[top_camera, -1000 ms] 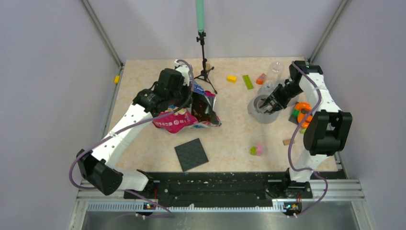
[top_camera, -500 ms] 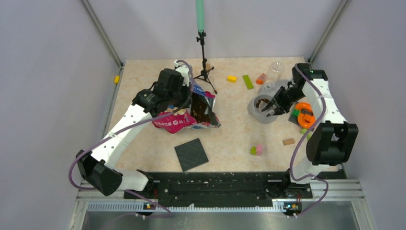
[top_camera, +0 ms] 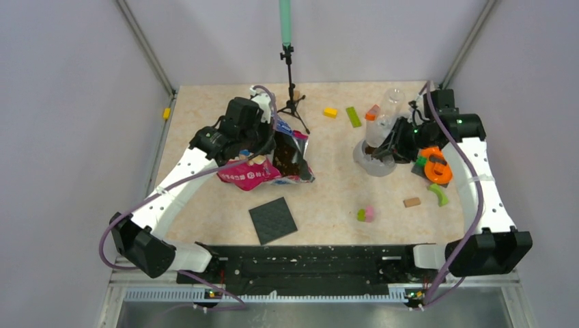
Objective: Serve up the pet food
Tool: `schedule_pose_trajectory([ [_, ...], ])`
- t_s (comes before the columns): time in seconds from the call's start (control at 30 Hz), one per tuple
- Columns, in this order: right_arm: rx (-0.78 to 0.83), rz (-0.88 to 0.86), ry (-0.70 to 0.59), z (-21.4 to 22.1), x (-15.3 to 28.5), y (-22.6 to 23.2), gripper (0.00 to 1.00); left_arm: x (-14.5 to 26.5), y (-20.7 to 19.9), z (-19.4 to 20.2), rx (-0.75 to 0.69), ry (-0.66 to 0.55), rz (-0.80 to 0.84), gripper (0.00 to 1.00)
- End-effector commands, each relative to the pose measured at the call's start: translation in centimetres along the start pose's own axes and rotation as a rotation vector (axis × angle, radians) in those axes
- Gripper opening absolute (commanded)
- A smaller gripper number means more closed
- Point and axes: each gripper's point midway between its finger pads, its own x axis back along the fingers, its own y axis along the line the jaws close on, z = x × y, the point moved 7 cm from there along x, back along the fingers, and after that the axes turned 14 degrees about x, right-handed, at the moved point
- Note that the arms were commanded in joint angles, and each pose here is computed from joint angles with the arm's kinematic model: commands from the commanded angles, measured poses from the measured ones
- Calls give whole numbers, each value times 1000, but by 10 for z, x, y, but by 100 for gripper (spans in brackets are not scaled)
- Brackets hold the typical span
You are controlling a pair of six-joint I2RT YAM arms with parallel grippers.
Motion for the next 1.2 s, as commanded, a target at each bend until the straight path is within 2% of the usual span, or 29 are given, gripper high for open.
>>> schedule_pose_trajectory([
  [0.0, 273, -105, -67, 4, 13, 44, 0, 7, -21, -38, -12, -149, 103, 0],
  [0.23, 522, -189, -7, 33, 11, 82, 0, 4, -22, -43, -3, -155, 103, 0],
  [0.37, 610, -241, 0, 44, 17, 94, 0, -3, -17, -41, 8, -144, 81, 0],
  [0.6, 775, -305, 107, 71, 10, 110, 0, -12, -13, -40, 43, -119, 71, 0],
  [0.77, 813, -317, 182, 79, -1, 114, 0, -15, -9, -39, 48, -107, 61, 0],
  [0.93, 846, -293, 194, 77, -25, 126, 0, -13, -12, -38, 36, -94, 93, 0],
  [1.17, 727, -197, 204, 68, -79, 138, 0, 0, -16, -16, -6, -12, 203, 0],
])
